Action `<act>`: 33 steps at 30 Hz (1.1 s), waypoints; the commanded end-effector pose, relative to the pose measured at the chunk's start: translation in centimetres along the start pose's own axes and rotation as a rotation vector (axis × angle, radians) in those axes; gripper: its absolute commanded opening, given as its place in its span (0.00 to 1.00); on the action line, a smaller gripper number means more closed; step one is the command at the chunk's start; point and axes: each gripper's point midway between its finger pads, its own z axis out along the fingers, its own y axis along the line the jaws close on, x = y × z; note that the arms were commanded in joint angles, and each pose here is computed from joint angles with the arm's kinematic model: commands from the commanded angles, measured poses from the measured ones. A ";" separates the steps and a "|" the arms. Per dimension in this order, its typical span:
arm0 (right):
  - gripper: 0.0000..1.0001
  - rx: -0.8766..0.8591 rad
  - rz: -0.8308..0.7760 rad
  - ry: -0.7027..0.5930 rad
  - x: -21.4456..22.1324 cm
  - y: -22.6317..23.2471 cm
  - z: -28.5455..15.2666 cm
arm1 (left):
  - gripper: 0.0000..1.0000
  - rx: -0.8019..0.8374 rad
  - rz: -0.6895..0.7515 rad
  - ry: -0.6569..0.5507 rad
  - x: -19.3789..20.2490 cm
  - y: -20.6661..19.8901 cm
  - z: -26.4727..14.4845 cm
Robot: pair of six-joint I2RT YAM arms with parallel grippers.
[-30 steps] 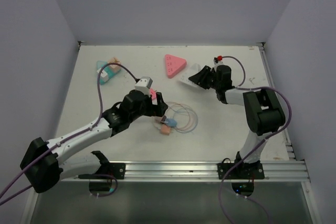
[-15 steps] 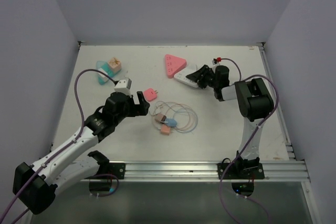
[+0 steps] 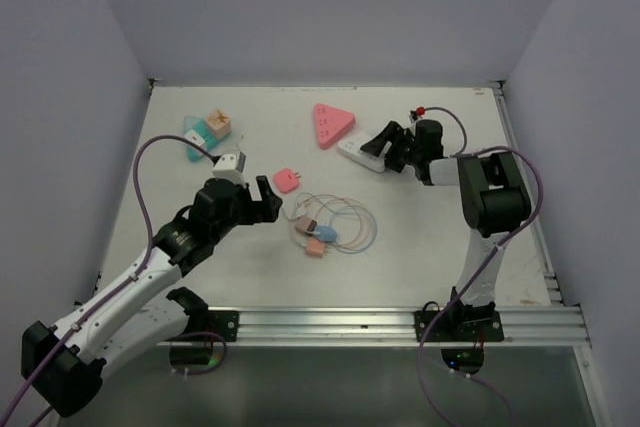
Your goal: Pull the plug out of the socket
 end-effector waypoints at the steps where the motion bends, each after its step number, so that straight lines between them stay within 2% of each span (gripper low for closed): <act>1: 0.76 0.165 -0.094 0.034 -0.7 -1.7 -1.9 | 1.00 -0.004 0.017 -0.037 -1.1 0.1 -0.5; 5: 0.77 0.287 -0.155 0.010 -1.8 -3.2 -3.4 | 1.00 -0.007 0.017 -0.035 -1.0 0.2 -0.5; 9: 0.75 0.300 -0.186 0.002 -2.7 -2.9 -3.7 | 1.00 -0.009 0.020 -0.040 -1.2 0.2 -0.4; 13: 0.65 0.247 -0.187 0.006 -3.1 -1.8 -2.7 | 1.00 -0.013 0.022 -0.037 -1.1 0.3 -0.3; 16: 0.53 0.210 -0.187 0.011 -3.3 -1.1 -1.9 | 1.00 -0.012 0.022 -0.039 -1.2 0.2 -0.3; 19: 0.48 0.182 -0.201 0.021 -3.3 -0.2 -0.8 | 1.00 -0.019 0.022 -0.042 -1.3 0.3 -0.2; 26: 0.43 0.125 -0.177 0.010 -3.3 2.0 1.7 | 1.00 -0.033 0.016 -0.034 -1.5 0.3 0.2; 33: 0.40 0.082 -0.146 -0.057 -4.6 3.8 2.7 | 1.00 -0.066 -0.001 -0.027 -1.6 0.6 0.9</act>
